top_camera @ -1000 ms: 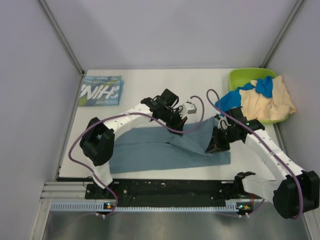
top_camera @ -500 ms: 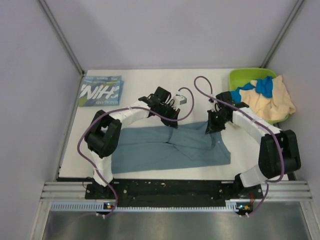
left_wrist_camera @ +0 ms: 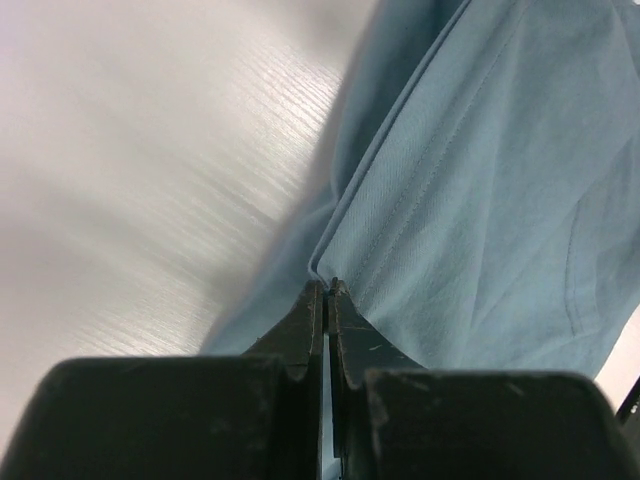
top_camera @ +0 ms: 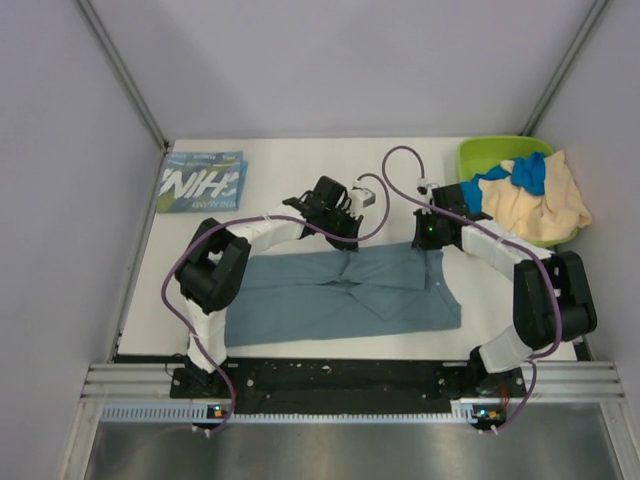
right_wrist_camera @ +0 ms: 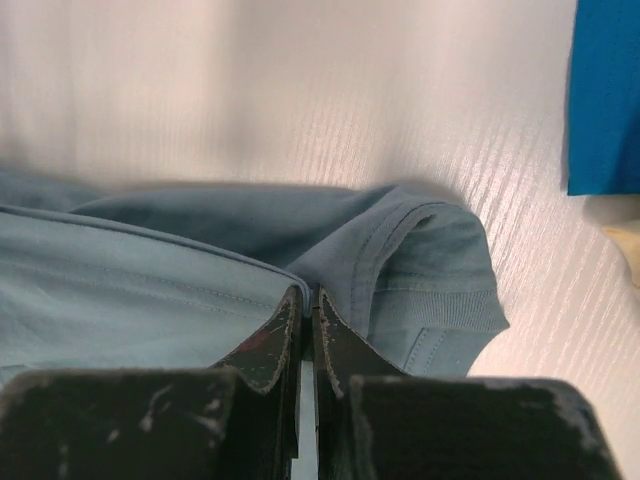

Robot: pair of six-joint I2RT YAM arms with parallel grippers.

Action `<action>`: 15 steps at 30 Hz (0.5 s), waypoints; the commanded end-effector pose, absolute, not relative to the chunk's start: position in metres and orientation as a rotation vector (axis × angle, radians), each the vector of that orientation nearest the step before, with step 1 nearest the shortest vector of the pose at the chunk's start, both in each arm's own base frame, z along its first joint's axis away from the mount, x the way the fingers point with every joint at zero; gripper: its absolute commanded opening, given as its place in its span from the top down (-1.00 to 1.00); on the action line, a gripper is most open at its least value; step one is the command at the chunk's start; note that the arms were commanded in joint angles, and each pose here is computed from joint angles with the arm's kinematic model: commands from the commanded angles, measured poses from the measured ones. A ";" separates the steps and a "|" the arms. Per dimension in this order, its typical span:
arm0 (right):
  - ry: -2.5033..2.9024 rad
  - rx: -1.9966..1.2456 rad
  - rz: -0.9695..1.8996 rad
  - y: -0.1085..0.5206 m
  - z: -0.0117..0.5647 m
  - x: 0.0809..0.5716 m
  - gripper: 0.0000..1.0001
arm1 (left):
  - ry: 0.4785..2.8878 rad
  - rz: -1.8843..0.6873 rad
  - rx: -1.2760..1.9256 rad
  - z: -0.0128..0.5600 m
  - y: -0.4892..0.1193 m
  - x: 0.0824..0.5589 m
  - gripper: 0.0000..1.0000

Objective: Fold and stack the t-shirts
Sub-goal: Fold the other side of the tshirt into a rectangle

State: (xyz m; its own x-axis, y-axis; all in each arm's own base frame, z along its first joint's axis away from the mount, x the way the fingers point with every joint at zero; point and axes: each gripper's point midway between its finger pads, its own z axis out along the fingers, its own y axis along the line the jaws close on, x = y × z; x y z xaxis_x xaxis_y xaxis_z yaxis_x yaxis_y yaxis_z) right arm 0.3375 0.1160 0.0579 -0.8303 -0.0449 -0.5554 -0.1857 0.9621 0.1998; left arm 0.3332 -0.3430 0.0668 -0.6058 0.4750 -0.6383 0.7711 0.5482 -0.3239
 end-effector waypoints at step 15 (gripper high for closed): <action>2.474 0.019 0.084 0.075 0.101 0.342 0.07 | 2.261 -0.468 1.024 0.084 -0.315 0.357 0.09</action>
State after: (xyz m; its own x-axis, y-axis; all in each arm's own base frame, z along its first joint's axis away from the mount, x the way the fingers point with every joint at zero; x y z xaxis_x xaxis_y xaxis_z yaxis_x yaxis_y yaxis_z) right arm 0.3317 0.0948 0.0532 -0.8518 -0.0270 -0.5232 -0.1035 0.9877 0.1174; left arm 0.3406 -0.3265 0.0518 -0.5840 0.5317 -0.6133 0.7631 0.6172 -0.1916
